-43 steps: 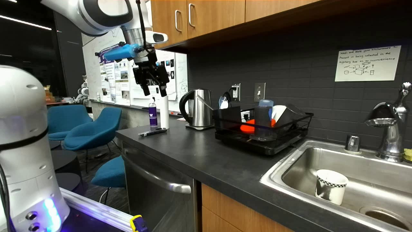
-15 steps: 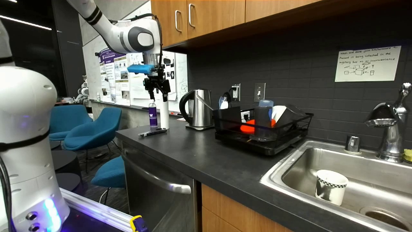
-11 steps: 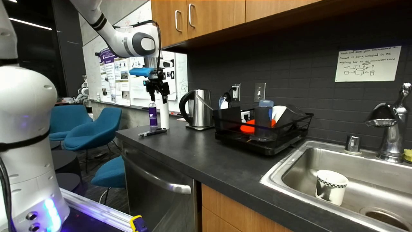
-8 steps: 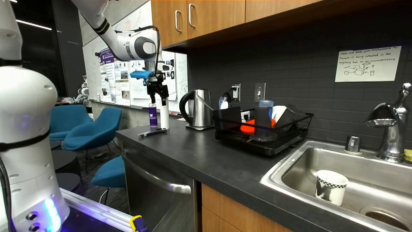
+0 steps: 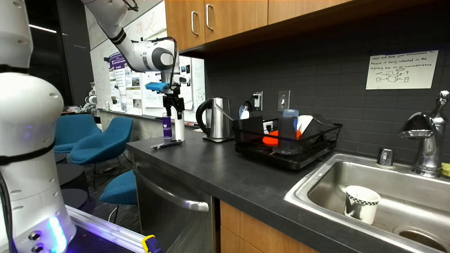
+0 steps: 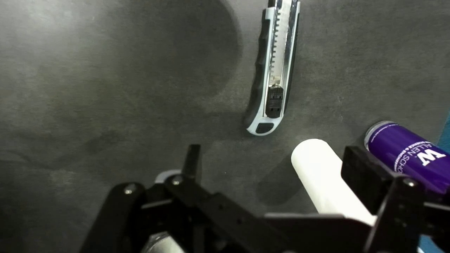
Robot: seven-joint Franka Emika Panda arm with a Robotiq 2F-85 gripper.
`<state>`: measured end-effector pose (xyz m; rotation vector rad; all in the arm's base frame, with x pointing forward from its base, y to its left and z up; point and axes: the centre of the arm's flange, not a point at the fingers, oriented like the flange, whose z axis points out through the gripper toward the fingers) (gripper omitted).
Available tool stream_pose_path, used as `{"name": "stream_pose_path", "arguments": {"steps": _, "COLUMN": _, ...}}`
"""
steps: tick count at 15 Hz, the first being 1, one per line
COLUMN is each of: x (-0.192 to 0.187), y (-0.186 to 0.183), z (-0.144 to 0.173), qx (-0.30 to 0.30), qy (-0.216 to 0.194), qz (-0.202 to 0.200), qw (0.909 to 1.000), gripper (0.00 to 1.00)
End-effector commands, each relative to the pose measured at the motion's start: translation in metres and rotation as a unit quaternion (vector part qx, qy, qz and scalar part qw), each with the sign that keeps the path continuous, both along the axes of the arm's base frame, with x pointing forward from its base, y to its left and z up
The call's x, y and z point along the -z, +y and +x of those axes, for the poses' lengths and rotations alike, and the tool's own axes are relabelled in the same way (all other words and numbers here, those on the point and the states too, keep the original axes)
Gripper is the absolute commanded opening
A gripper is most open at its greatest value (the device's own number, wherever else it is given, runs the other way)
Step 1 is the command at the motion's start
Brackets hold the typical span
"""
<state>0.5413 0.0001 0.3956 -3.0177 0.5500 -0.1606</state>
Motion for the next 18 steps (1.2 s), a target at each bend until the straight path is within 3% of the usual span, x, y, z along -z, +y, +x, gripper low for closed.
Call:
{"name": "stream_pose_path", "arguments": {"steps": 1, "x": 0.000, "y": 0.000, "z": 0.000, "qx": 0.000, "qy": 0.000, "qz": 0.000, "qw": 1.0000, "gripper": 1.00}}
{"name": "stream_pose_path", "arguments": {"steps": 11, "x": -0.001, "y": 0.000, "z": 0.000, "qx": 0.002, "qy": -0.001, "qz": 0.000, "qw": 1.0000, "gripper": 1.00}}
{"name": "stream_pose_path", "arguments": {"steps": 18, "x": 0.029, "y": 0.020, "z": 0.012, "qx": 0.002, "qy": -0.005, "qz": -0.005, "qw": 1.0000, "gripper": 1.00}}
